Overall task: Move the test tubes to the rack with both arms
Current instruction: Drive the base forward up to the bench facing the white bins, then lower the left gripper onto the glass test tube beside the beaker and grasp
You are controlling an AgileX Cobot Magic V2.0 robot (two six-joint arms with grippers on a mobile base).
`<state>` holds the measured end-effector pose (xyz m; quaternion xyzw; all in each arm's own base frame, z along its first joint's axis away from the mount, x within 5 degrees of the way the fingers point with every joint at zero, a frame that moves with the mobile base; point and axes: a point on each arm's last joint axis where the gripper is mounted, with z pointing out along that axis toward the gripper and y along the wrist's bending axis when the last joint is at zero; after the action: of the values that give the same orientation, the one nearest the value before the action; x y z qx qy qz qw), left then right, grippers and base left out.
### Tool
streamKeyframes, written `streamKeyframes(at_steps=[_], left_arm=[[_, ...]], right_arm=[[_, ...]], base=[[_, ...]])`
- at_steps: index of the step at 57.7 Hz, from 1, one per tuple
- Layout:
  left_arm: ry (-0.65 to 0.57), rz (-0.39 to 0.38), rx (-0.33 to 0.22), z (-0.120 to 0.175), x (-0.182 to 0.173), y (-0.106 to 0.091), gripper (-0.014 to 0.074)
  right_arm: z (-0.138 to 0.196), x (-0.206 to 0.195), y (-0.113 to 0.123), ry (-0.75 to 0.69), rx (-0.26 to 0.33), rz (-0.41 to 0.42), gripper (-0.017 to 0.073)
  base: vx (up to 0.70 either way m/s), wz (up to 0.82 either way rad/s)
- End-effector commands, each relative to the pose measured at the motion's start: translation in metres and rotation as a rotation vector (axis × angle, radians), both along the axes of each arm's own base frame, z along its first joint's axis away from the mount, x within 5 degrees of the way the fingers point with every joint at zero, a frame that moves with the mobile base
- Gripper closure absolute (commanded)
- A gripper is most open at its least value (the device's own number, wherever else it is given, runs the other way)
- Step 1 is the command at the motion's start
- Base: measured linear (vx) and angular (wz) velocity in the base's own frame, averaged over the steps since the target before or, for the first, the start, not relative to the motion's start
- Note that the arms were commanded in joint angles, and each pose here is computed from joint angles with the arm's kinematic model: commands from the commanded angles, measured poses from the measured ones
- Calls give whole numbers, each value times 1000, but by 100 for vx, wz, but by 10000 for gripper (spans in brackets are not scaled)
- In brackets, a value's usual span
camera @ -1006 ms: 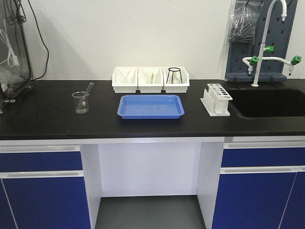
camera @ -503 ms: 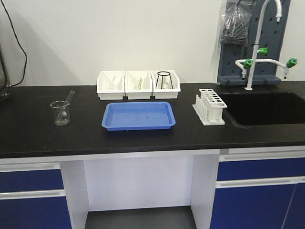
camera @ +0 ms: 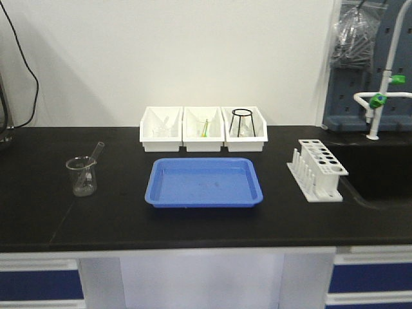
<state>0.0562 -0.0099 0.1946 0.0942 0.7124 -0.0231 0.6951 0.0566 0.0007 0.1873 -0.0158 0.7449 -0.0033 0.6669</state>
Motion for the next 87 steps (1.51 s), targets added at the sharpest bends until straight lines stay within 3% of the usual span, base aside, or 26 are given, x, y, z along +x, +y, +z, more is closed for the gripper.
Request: streamKeyframes(at_steps=[1,87], left_arm=[[-71,13,-19,-1,0,1,614],[-71,13,-19,-1,0,1,614]], right_arm=[[4,0,0,-75,-8,-3,566],[4,0,0,-75,-8,-3,566]], base=[[43,10],[34,1]])
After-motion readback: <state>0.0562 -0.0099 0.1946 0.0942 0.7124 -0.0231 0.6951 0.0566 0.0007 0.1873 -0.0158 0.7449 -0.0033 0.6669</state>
